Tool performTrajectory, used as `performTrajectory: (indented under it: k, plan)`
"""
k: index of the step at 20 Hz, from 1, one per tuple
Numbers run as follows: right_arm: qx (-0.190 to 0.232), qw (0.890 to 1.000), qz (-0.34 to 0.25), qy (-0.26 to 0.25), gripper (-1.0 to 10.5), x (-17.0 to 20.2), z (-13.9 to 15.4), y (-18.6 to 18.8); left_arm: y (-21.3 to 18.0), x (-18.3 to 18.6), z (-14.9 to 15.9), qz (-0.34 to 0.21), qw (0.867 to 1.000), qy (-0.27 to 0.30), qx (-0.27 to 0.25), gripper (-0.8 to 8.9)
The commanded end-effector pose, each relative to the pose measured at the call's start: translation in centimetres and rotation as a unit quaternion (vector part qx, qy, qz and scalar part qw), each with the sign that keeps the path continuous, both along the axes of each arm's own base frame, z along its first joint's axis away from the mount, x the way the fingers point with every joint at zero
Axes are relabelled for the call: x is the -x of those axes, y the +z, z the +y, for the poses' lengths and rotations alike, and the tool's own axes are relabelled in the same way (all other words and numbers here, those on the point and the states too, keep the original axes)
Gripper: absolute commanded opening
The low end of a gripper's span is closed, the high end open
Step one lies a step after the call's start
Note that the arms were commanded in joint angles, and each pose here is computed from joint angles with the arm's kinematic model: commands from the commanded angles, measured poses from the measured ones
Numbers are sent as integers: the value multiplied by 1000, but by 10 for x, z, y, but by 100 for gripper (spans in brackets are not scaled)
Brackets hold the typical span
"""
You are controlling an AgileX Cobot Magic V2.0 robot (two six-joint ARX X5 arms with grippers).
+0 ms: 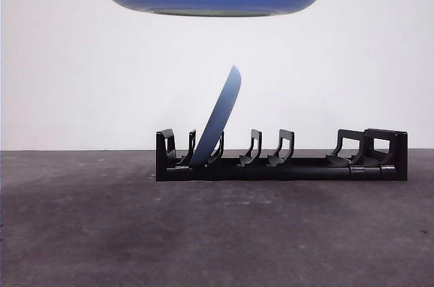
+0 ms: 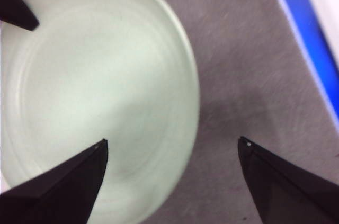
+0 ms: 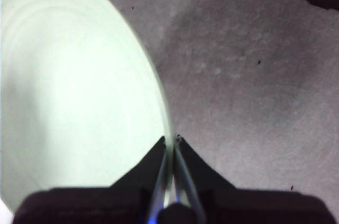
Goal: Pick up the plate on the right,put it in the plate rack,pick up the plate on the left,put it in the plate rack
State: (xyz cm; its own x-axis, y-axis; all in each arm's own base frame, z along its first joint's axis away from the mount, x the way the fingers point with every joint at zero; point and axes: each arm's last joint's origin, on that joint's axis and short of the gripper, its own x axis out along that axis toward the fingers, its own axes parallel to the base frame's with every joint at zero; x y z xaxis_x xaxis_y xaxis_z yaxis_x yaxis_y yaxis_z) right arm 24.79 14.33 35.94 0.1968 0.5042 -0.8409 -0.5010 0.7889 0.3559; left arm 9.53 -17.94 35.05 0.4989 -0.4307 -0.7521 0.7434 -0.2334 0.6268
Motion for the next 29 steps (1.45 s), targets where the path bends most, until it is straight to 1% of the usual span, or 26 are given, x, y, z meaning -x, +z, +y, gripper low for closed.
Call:
performTrajectory:
  k: [1,3,4,6,9,12,17,22,23,24,29]
  plan:
    - [-4,1000,-5,9,-12,1,0,4,-6,-4,-8,-14,1000,-4,-27,404]
    - [-4,1000,-4,9,-12,1,0,6,-9,-6,-12,-16,999,-1,-35,396]
    - [-4,1000,-4,9,-12,1,0,6,-10,-7,-13,-15,999,-1,-36,362]
    - [-5,1000,-2,10,-12,1,0,6,-10,-7,-14,-16,999,-1,-34,240]
    - [-5,1000,0,11,-12,2,0,5,-10,-7,-14,-16,999,-1,-33,134]
    - [-12,1000,3,14,-12,2,0,6,-10,-7,-14,-15,999,1,-33,58]
    - [-40,999,11,28,-12,3,2,8,-10,-7,-14,-11,999,-2,-32,57]
    - [-48,998,-4,29,-12,3,1,19,-10,-6,-14,-2,999,-9,-31,46]
    - [-49,998,-8,29,-12,3,1,21,-11,-6,-14,-2,999,-9,-31,4]
    - [-51,998,-10,29,-12,3,1,23,-11,-6,-14,-2,1000,-8,-31,-11]
    - [-52,998,-13,29,-11,5,0,29,-11,-6,-14,-1,1000,-8,-30,-8]
